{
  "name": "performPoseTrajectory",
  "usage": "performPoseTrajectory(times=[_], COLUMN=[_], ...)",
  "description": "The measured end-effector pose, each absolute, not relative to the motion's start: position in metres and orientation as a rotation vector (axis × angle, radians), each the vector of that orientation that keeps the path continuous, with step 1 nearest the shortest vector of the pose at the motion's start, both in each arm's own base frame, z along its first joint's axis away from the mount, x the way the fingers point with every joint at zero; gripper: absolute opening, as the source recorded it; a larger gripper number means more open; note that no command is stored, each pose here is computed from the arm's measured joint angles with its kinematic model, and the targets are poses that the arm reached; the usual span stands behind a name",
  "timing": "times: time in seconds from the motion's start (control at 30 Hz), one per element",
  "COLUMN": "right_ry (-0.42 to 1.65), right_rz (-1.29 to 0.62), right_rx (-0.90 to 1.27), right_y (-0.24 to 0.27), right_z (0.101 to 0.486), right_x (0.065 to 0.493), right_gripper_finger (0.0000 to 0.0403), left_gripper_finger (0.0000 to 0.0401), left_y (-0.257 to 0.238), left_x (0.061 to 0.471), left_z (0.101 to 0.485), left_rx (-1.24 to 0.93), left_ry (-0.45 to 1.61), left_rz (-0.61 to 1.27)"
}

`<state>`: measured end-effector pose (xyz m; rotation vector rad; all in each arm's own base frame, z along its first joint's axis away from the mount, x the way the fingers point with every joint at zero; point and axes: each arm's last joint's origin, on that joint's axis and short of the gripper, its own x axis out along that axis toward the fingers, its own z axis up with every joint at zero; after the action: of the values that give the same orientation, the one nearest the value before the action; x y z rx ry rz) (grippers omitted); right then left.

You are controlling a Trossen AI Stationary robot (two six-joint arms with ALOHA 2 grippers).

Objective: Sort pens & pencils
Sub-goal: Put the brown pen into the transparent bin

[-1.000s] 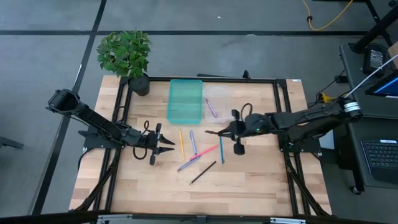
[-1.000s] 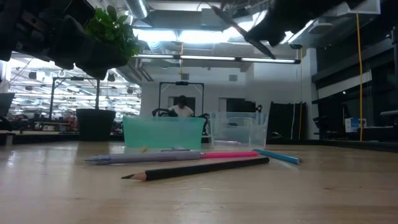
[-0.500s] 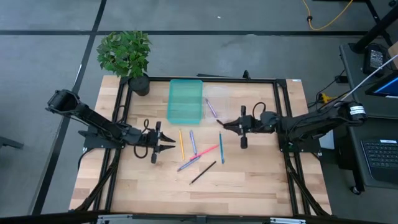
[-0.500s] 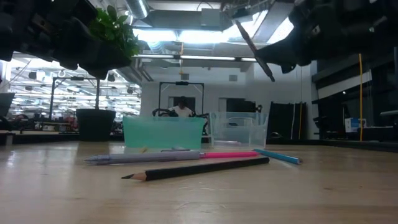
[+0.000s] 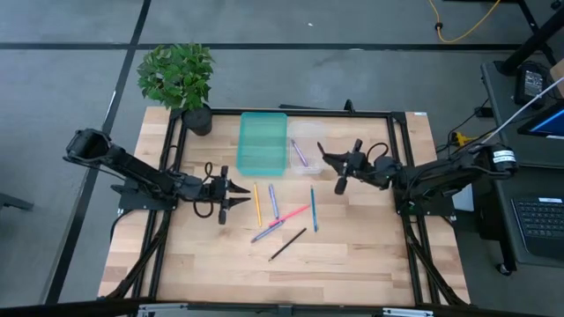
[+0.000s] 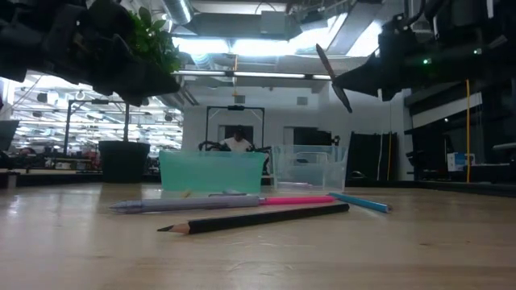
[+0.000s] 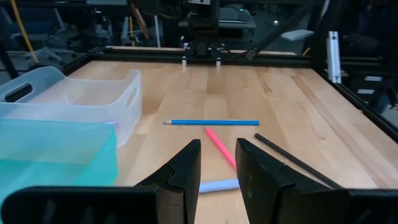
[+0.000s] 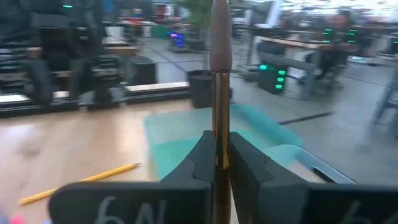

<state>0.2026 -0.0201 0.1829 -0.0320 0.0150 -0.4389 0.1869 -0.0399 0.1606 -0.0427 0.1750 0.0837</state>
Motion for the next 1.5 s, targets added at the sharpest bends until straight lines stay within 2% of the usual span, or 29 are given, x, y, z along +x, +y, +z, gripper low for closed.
performPoseTrajectory(times=[0.13,0.4,0.63,0.97,1.2,1.5], right_ry=[0.008,-0.014,0.095,0.166,0.339,0.503], right_rz=[-0.52,-0.552,-0.57,-0.629,-0.643,-0.678], right_rx=[-0.013,-0.024,-0.035,0.162,0.268,0.307], right_y=[-0.022,-0.027,-0.046,-0.081,-0.089,-0.094], right_z=[0.178,0.171,0.171,0.171,0.169,0.187], right_x=[0.206,0.224,0.258,0.267,0.273,0.286], right_gripper_finger=[0.0024,0.0023,0.0022,0.0022,0.0022,0.0022], left_gripper_finger=[0.0094,0.0094,0.0094,0.0094,0.0094,0.0094], left_y=[-0.036,-0.032,-0.031,-0.031,-0.031,-0.031], left_x=[0.187,0.188,0.188,0.187,0.187,0.187], left_z=[0.161,0.16,0.16,0.157,0.156,0.154], left_rx=[-0.041,-0.041,-0.04,-0.037,-0.035,-0.031], left_ry=[0.173,0.174,0.176,0.208,0.22,0.237], left_rz=[0.129,0.154,0.157,0.159,0.16,0.16])
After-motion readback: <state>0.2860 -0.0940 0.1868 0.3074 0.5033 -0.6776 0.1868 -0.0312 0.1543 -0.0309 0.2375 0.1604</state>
